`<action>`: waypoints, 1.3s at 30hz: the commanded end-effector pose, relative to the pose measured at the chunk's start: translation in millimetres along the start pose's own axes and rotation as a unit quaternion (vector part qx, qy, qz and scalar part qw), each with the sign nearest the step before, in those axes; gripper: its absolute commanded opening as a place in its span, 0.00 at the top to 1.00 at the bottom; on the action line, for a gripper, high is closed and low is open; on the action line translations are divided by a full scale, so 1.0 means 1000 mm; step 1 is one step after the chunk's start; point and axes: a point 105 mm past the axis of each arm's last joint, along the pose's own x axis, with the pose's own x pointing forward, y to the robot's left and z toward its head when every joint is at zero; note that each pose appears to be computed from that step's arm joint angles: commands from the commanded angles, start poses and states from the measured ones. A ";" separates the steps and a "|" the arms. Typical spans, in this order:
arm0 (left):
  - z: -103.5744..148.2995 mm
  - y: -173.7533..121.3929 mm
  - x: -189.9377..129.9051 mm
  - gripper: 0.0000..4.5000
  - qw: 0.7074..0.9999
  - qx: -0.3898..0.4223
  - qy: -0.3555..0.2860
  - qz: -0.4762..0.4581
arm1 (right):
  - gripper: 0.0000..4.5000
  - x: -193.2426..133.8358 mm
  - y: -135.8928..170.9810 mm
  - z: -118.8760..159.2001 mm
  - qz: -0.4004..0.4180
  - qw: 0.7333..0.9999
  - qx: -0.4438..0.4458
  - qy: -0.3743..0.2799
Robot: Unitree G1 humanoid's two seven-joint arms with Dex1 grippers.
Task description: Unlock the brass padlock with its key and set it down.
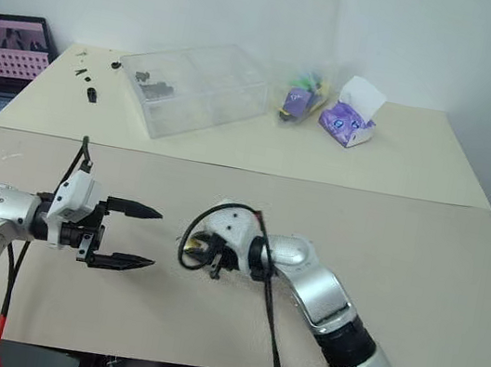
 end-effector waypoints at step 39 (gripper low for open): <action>-0.026 -0.030 0.010 0.00 0.999 0.042 0.021 -0.020 | 0.13 -0.082 -0.006 0.003 -0.094 0.988 0.073 -0.095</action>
